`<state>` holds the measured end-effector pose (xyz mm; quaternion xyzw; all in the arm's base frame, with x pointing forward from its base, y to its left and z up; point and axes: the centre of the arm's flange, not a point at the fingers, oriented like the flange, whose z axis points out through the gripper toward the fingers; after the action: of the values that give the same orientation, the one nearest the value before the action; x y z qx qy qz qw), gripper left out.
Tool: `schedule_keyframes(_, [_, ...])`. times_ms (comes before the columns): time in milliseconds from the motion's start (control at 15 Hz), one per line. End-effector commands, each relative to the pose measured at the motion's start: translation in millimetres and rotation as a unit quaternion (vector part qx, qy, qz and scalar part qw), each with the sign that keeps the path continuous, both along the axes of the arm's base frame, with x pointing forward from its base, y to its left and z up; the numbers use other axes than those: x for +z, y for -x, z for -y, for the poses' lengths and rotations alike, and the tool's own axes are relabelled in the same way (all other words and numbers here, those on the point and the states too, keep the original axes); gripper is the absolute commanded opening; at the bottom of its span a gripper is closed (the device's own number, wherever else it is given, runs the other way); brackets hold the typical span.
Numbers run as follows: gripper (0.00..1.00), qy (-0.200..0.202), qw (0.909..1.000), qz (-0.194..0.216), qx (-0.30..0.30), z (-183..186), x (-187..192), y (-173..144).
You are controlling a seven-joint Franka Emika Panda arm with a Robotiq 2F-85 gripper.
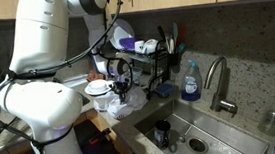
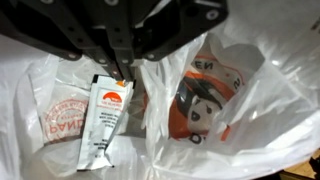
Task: Take the objects from the white bowl one at a time and put them in the plastic bag
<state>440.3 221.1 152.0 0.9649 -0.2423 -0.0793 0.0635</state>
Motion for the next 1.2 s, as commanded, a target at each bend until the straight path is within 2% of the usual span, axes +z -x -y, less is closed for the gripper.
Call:
schedule_keyframes(0, [0.31,0.0,0.9998,0.004,0.019,-9,8,20])
schedule_keyframes(600, [0.98,-0.018,0.9944,0.054,0.089,-39,76,47])
schedule_keyframes(1000, [1.0,-0.035,0.9849,0.056,0.16,-58,111,63])
schedule_keyframes(1067, [1.0,-0.031,0.9879,0.059,0.14,-63,93,51])
schedule_keyframes(1133, [1.0,-0.032,0.987,0.061,0.145,-65,96,52])
